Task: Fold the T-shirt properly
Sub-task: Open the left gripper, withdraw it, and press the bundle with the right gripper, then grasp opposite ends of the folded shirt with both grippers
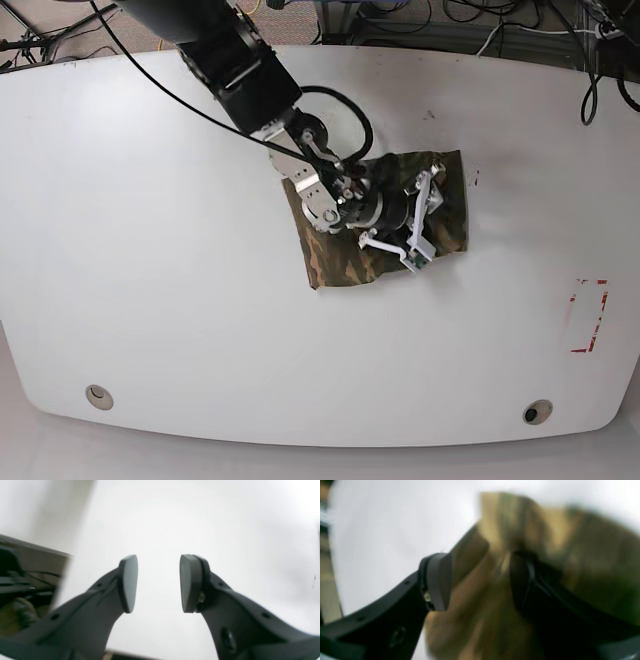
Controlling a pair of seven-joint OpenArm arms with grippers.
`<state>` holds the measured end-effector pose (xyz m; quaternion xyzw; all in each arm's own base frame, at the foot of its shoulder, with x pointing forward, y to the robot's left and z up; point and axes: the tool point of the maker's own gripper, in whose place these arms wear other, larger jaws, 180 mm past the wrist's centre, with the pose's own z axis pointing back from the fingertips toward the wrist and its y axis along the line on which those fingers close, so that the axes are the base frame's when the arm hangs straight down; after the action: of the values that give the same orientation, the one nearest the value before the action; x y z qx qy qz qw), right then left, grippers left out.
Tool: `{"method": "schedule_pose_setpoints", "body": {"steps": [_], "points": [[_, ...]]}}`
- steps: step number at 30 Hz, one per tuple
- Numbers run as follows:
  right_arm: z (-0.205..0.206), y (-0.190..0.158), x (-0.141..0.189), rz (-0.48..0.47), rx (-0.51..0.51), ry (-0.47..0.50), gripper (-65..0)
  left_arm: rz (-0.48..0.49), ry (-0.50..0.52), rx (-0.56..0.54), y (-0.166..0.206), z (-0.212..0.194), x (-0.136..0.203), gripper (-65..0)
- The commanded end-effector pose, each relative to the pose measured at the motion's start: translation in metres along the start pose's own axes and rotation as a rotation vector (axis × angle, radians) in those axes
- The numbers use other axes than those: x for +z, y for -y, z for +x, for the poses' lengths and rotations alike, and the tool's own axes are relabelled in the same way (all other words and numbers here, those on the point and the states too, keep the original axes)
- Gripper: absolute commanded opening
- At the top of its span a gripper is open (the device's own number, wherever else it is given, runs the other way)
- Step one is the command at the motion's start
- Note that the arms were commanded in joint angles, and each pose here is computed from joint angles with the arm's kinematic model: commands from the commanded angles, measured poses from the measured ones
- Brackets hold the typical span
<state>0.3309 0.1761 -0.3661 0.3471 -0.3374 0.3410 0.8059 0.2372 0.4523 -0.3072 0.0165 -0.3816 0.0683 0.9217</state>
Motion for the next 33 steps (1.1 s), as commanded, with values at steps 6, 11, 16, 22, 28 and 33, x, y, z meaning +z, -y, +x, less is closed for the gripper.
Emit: {"method": "schedule_pose_setpoints", "body": {"steps": [6,11,16,22,28,33], "points": [[0.054,0.029,-0.005,-0.042,0.077,0.092,-30.8,-0.021,0.060,-0.128,0.030,0.018,0.011,-39.3],[0.073,0.027,0.005,-0.048,0.118,0.087,-30.8,-0.074,0.061,-0.228,0.063,0.020,0.008,-39.3],[0.089,0.024,0.022,-0.060,0.146,0.122,-30.8,-0.179,0.094,-0.323,0.113,0.020,0.001,-39.3],[0.086,0.032,0.061,-0.113,0.154,0.152,-30.8,-0.334,0.136,-0.449,0.187,0.022,-0.001,-39.3],[0.068,0.059,0.093,-0.197,0.136,0.144,-30.8,-0.416,0.182,-0.417,0.228,0.024,-0.008,-39.3],[0.054,0.071,0.112,-0.234,0.103,0.155,-30.9,-0.480,0.169,-0.514,0.274,0.022,-0.019,-39.3]]}}
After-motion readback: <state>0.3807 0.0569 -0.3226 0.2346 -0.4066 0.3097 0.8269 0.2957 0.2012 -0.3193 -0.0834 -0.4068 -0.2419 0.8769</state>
